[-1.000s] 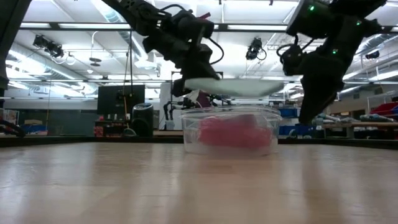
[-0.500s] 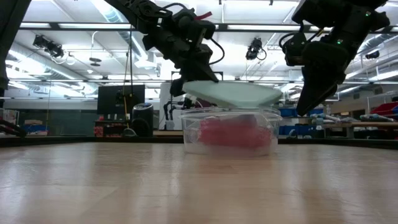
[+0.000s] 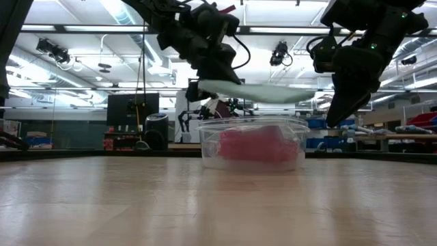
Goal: Roll bandage
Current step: Close the green tupperware
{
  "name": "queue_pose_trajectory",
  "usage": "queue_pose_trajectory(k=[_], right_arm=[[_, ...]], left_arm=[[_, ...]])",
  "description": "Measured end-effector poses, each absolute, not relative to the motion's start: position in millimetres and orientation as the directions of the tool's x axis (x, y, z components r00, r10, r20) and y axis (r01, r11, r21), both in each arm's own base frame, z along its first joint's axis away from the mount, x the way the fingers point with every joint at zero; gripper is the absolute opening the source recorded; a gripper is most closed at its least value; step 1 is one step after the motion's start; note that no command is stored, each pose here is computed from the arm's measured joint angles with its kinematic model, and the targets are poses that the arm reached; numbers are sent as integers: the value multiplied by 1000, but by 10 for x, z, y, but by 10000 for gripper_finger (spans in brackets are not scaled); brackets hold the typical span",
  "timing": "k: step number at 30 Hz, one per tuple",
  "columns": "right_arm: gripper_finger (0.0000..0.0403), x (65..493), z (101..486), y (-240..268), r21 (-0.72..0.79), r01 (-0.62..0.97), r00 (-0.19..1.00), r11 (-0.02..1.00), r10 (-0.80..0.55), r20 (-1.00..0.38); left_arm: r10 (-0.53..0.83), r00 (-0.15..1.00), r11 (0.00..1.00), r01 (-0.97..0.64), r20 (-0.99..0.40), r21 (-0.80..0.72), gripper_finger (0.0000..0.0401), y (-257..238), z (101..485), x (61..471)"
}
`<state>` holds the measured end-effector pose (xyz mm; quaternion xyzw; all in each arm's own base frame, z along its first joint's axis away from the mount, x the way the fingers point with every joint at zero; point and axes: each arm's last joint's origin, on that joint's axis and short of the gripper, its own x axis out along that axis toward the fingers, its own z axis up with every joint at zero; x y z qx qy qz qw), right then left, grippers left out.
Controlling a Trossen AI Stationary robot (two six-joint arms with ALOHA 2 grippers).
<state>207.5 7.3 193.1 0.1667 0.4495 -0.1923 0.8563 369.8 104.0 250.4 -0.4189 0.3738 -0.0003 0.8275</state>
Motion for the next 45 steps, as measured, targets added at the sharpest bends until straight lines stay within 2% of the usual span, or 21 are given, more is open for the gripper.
queue_pose_trajectory(k=[6,9,14,24,29,35,45], right_arm=[[148,2082,1935,73,117,478,529,871,-179,-829],[148,2090,1940,75,126,474,538,871,-173,-825],[148,2090,1940,76,122,466,537,876,-171,-826],[148,2090,1940,77,122,464,538,877,-170,-826],[148,2089,1939,77,121,464,537,878,-170,-826],[148,2091,1940,79,122,457,539,881,-166,-826],[148,2101,1946,83,138,449,549,883,-151,-822]], left_arm=[[-162,708,709,-400,-687,-580,3,1027,2474,3702],[-130,704,723,-414,-698,-553,3,1037,2469,3699],[-176,696,709,-401,-696,-580,3,1019,2462,3690],[-262,765,673,-292,-588,-680,3,1045,2559,3741],[-303,739,647,-303,-601,-700,3,991,2539,3729],[-231,703,688,-371,-672,-624,3,911,2491,3718],[-181,694,707,-401,-697,-582,4,939,2478,3702]])
